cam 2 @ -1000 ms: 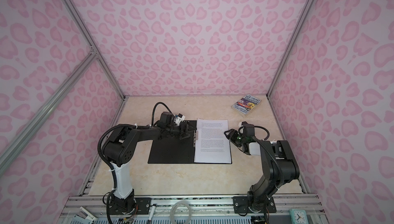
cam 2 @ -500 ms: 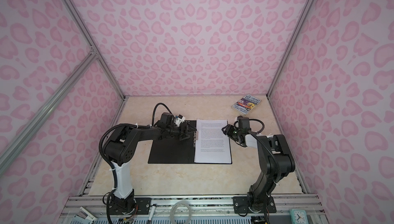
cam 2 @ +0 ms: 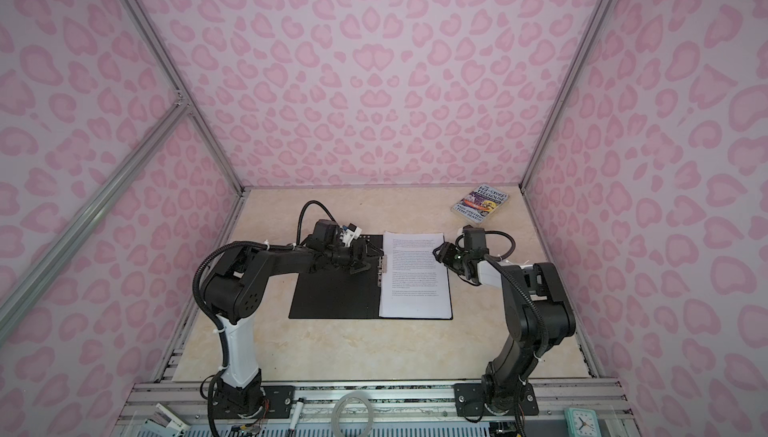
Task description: Put the files into the folder
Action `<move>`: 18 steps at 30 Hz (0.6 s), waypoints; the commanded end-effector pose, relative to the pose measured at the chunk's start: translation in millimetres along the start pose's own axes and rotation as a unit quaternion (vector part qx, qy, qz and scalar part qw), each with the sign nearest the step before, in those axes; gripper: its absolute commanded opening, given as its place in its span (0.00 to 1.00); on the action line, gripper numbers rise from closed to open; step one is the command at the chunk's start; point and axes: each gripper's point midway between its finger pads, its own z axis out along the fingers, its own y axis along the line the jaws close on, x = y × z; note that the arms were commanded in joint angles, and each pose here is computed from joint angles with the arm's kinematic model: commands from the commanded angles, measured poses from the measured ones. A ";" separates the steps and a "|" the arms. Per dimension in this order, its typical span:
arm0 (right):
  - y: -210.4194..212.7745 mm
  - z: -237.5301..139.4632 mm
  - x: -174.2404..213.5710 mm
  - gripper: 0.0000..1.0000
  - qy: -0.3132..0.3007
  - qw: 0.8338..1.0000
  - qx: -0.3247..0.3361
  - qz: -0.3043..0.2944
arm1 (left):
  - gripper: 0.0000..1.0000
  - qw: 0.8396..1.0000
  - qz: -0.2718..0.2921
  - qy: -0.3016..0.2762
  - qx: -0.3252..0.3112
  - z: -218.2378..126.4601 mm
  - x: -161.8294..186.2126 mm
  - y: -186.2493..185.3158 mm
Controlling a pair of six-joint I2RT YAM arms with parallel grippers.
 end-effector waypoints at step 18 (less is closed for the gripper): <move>0.1 -4.8 9.8 0.63 0.005 1.000 -0.011 0.005 | 1.00 1.000 0.002 0.004 0.029 20.9 -42.7 -18.5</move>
